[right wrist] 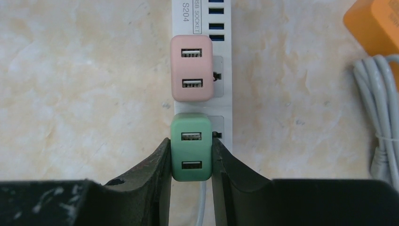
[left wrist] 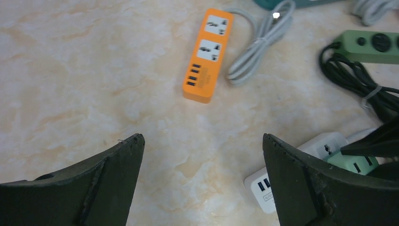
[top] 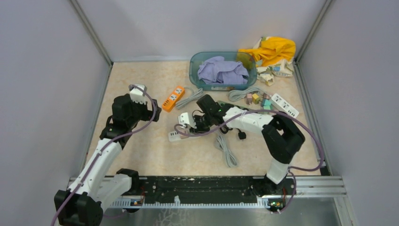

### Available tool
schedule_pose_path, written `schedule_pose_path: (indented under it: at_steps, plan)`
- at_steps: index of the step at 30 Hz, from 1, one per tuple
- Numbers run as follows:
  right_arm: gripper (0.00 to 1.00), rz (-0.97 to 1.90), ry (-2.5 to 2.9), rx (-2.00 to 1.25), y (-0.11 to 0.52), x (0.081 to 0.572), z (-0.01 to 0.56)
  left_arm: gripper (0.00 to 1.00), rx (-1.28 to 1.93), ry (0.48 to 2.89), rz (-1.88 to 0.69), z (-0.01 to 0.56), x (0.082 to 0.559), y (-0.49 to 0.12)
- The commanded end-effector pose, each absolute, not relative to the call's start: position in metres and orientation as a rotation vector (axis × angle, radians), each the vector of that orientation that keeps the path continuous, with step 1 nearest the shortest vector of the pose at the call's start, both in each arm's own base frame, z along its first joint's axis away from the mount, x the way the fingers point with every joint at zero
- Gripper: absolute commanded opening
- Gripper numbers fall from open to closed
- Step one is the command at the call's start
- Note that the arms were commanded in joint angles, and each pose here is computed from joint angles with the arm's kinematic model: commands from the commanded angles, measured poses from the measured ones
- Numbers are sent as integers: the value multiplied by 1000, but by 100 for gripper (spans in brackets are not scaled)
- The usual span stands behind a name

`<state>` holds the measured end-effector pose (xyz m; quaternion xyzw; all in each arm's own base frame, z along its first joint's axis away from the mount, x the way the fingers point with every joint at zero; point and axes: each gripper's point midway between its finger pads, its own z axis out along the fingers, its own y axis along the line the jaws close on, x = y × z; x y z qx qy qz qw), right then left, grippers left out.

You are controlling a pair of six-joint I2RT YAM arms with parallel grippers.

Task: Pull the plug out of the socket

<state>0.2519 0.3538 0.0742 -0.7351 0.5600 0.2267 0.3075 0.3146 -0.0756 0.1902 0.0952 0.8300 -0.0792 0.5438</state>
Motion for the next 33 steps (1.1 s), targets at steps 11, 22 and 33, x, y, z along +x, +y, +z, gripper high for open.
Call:
schedule_pose_path:
  at_steps: [11, 22, 33]
  plan:
    - [6, 750, 1404, -1917, 276, 213, 113, 94, 568, 1670, -1031, 242, 255, -197]
    - [6, 813, 1386, -1985, 254, 199, 98, 94, 693, 1531, -1065, 218, 209, -256]
    - [6, 858, 1403, -2039, 248, 191, 92, 94, 764, 1357, -1091, 179, 163, -253]
